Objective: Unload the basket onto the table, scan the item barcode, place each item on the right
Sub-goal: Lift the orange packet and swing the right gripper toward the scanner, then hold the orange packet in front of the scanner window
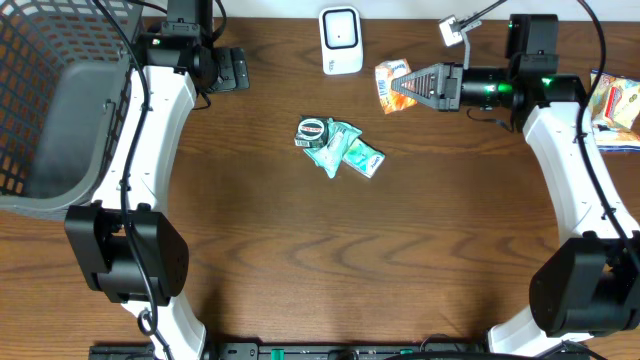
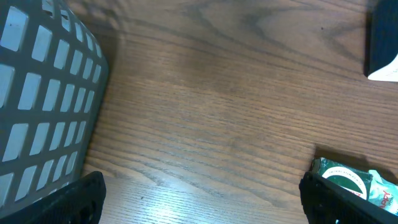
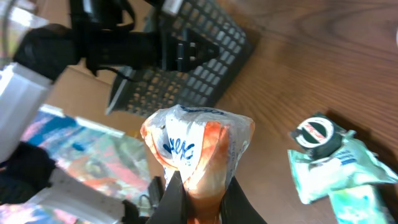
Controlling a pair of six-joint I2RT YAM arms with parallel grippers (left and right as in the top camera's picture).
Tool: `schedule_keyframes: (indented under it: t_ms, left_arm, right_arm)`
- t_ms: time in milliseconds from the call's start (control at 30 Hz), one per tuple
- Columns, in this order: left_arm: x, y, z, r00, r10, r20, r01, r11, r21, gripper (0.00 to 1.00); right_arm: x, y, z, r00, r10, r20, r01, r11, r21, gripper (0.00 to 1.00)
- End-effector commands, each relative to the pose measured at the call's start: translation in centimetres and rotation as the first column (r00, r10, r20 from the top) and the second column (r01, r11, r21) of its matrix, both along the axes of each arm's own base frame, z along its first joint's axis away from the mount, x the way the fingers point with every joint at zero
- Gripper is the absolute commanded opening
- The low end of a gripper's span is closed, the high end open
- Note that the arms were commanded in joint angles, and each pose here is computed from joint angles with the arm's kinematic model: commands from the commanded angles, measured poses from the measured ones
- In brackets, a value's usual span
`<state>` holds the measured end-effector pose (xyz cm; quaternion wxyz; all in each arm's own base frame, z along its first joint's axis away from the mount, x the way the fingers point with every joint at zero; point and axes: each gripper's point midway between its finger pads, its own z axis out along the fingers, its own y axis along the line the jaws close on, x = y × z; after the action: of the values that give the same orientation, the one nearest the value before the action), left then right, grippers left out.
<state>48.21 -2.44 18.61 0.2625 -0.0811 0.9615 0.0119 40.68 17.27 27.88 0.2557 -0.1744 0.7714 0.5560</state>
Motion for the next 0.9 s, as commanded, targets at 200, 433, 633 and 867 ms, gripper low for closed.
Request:
schedule_keyframes:
  t_ms: [200, 433, 633, 867]
  left_arm:
    - [0.0, 0.2, 1.4, 0.999, 0.018, 0.031, -0.018, 1.000, -0.004, 0.98]
    - [0.0, 0.2, 1.4, 0.999, 0.018, 0.031, -0.018, 1.000, -0.004, 0.98]
    - [0.0, 0.2, 1.4, 0.999, 0.018, 0.031, -0.018, 1.000, -0.003, 0.98]
    - [0.0, 0.2, 1.4, 0.999, 0.018, 0.031, -0.018, 1.000, -0.003, 0.97]
  right_arm:
    - [3.0, -0.5, -4.7, 0.970, -0.240, 0.036, 0.238, 0.911, -0.336, 0.01]
    - [5.7, -0.7, -7.0, 0.879, -0.377, 0.293, 0.476, 0.643, -0.600, 0.01]
    - [7.0, 2.2, -4.8, 0.792, -0.281, 0.542, 0.598, 0.530, -0.600, 0.01]
    - [9.9, 3.6, -0.8, 0.657, -0.324, 0.680, 0.721, 0.534, -0.442, 0.01]
